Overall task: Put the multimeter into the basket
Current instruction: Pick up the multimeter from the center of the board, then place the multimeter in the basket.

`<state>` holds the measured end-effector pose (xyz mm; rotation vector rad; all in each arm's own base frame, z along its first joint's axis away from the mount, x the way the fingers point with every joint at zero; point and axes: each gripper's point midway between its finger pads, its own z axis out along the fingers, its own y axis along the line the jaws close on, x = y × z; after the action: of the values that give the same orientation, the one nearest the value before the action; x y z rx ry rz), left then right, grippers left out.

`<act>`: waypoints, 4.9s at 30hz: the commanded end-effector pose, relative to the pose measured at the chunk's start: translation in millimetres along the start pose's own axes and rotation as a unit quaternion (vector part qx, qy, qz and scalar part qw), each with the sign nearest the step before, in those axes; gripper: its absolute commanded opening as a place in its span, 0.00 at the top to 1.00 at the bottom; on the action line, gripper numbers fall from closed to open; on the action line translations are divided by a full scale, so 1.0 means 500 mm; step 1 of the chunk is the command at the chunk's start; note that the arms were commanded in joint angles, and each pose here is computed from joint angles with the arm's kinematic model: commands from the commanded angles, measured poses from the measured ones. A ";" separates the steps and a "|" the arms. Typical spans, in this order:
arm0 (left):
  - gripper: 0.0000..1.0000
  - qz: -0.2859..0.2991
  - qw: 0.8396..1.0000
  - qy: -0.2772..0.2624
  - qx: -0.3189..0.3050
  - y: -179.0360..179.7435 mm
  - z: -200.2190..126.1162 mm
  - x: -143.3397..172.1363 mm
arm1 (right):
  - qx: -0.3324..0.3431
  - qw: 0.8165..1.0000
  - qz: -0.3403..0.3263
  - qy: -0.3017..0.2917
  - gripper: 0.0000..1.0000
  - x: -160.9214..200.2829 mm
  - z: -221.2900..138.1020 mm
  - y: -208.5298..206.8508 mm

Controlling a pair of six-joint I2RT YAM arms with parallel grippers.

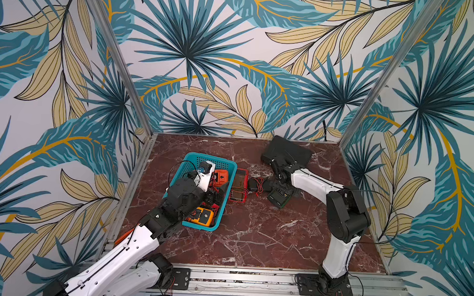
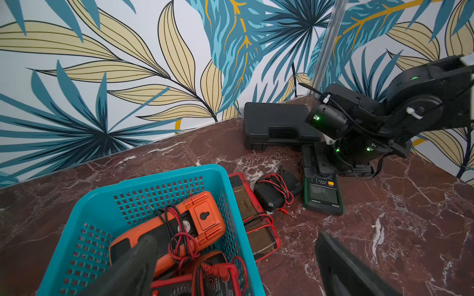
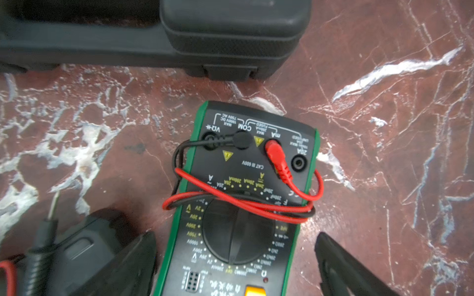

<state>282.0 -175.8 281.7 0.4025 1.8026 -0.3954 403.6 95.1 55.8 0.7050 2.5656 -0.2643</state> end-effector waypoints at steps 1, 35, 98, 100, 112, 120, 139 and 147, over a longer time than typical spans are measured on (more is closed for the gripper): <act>0.00 -0.009 1.000 -0.001 -0.023 0.016 -0.003 0.007 | 0.020 1.000 -0.007 0.021 0.01 0.029 0.032 -0.013; 0.00 -0.057 0.995 0.005 -0.086 0.063 -0.029 0.037 | -0.023 0.999 -0.022 0.030 0.52 0.049 0.012 -0.034; 0.00 -0.147 0.897 -0.196 -0.368 0.290 -0.473 -0.034 | -0.452 0.577 -0.670 -0.117 0.80 0.500 -0.550 0.566; 0.00 -0.148 0.898 -0.194 -0.367 0.289 -0.471 -0.032 | -0.440 0.582 -0.673 -0.116 0.80 0.502 -0.534 0.566; 0.00 -0.149 0.901 -0.193 -0.360 0.285 -0.460 -0.028 | -0.365 0.609 -0.693 -0.127 0.79 0.498 -0.435 0.570; 0.00 -0.149 0.900 -0.192 -0.361 0.285 -0.459 -0.027 | -0.401 0.599 -0.687 -0.092 0.66 0.524 -0.456 0.550; 0.00 -0.180 0.915 -0.215 -0.289 0.243 -0.377 -0.060 | -0.404 0.607 -0.678 -0.086 0.01 0.505 -0.491 0.512; 0.00 -0.190 0.916 -0.221 -0.277 0.238 -0.378 -0.069 | -0.427 0.629 -0.637 -0.126 0.01 0.436 -0.577 0.497</act>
<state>184.1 19.1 352.3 -0.4148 1.4666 -0.1624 255.5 497.4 153.3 -1.5226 2.0264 0.3920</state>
